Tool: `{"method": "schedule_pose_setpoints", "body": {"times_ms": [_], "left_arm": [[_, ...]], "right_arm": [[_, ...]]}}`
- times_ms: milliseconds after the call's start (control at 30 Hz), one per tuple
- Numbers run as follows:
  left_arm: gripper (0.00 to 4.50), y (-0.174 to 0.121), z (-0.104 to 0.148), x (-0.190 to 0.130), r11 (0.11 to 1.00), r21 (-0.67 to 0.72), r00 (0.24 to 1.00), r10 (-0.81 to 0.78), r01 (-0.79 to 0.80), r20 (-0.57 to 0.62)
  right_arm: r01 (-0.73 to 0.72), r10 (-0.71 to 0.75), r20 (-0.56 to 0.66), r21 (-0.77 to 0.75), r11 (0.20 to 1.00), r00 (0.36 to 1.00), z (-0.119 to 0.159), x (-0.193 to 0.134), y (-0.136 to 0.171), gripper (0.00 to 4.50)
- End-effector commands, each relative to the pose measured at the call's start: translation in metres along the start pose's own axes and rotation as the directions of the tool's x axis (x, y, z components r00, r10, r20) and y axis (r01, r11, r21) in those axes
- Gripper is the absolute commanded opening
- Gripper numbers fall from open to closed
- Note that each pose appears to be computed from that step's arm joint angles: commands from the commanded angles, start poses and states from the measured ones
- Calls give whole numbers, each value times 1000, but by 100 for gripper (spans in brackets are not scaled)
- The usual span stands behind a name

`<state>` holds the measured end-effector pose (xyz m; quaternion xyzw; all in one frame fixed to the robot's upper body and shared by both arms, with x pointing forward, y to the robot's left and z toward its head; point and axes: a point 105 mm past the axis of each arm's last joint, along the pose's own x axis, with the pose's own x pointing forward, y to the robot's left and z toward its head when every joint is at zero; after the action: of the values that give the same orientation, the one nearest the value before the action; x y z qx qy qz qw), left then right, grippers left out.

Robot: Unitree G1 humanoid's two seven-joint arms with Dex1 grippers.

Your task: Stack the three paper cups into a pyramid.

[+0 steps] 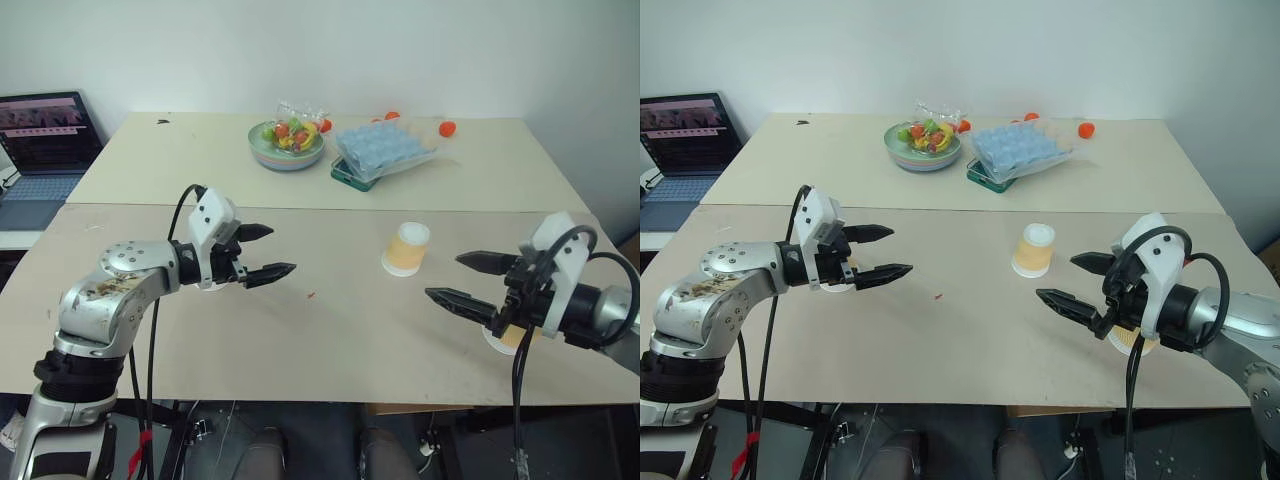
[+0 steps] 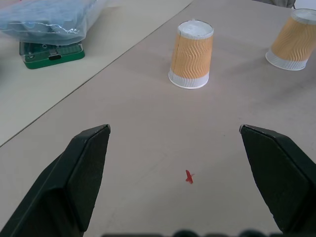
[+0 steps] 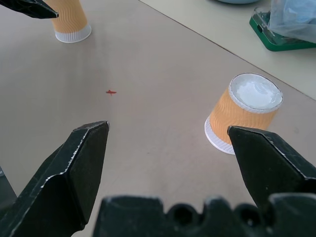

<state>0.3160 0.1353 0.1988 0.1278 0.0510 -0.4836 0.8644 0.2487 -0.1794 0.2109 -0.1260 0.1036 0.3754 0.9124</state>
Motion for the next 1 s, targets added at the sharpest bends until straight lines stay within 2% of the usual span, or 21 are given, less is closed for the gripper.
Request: {"method": "schedule_pose_setpoints", "body": {"times_ms": [33,133,267,633,800,1000], "left_arm": [[447,-4,16,-5,999,45,999,-16,15,32],[447,0,30,-4,1000,15,996,2,-3,84],[447,4,38,-6,999,-2,991,39,-39,125],[447,-2,51,5,999,-28,984,42,-38,176],[447,-2,50,6,998,-32,983,50,-45,178],[447,-6,55,9,999,-42,978,29,-21,205]], "right_arm": [[19,-18,28,-31,999,999,10,-3,1,450],[27,-26,40,-24,999,999,11,1,5,450],[84,-83,53,-7,996,995,10,7,2,450],[300,-300,96,16,954,949,17,30,-30,450],[341,-340,115,5,940,934,19,39,-42,450],[313,-306,137,-28,949,942,20,60,-49,450]]}}
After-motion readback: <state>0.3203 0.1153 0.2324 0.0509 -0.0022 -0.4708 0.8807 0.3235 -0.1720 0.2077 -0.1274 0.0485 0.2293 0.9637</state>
